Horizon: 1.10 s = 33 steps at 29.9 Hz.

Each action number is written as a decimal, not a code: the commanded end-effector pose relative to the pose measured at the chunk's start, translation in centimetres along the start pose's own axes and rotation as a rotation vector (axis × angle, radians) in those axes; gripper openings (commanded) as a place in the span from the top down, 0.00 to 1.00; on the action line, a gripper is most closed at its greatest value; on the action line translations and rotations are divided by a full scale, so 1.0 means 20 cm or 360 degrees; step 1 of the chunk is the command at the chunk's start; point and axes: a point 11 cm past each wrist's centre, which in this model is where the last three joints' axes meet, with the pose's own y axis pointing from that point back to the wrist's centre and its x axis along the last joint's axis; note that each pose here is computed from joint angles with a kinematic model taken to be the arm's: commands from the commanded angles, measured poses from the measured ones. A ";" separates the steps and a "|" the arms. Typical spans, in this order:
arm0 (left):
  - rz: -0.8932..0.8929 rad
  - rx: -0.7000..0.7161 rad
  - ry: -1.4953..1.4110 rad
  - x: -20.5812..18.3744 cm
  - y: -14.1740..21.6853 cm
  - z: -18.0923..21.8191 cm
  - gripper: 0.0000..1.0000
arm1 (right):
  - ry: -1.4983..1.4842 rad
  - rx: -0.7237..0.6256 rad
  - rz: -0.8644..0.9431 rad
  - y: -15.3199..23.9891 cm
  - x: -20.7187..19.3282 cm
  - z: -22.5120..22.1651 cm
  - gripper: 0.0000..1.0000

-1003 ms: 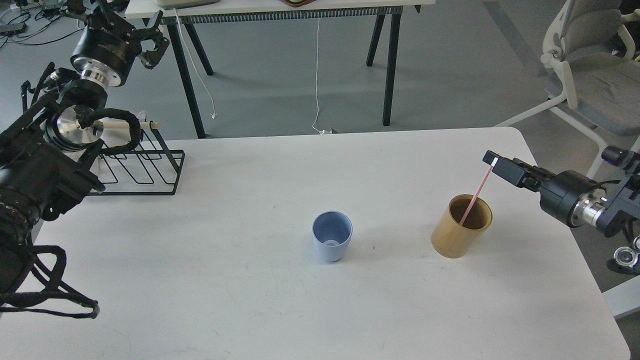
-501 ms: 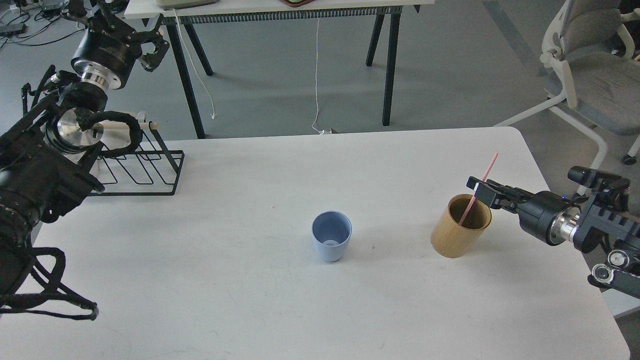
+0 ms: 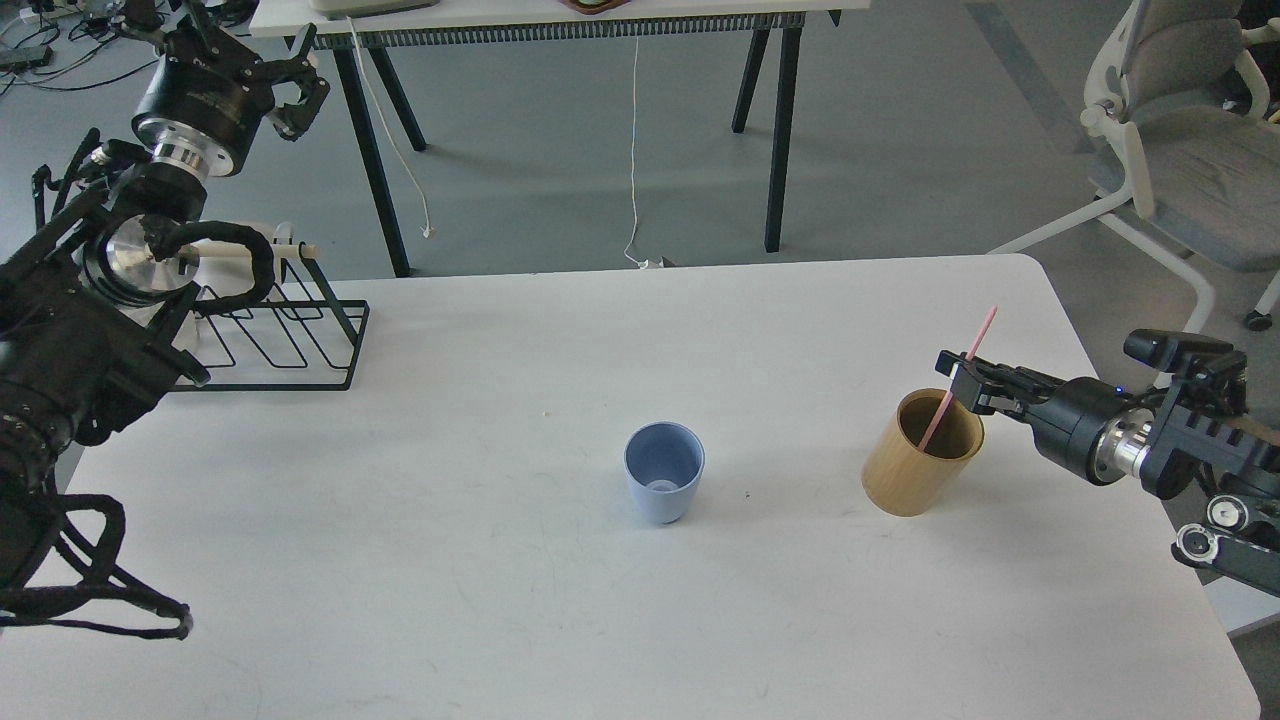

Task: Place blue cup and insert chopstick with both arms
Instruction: 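Reach the right gripper to the pink straw in the tan cup and grasp it, then lift the pink straw up out of the tan cup with the right gripper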

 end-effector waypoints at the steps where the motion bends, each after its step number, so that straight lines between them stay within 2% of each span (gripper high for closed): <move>1: -0.0001 -0.0002 -0.0001 0.00 0.00 0.00 0.01 | -0.0001 0.0001 -0.0002 0.00 0.00 0.00 0.81; 9: -0.0001 0.0000 -0.0001 0.00 0.00 0.00 0.01 | 0.0000 -0.0008 0.0000 0.00 0.00 -0.01 0.94; 18: 0.0004 -0.0009 -0.0006 0.01 0.00 0.01 0.01 | 0.0025 -0.0009 0.0018 0.07 0.06 0.00 0.95; 27: 0.0005 -0.0015 -0.0011 0.01 0.00 0.03 0.01 | 0.0100 0.0081 0.0048 0.24 0.22 -0.10 0.96; 33: 0.0006 -0.0013 -0.0009 0.01 0.00 0.03 0.01 | 0.0208 0.0094 0.0135 0.34 0.46 -0.16 0.96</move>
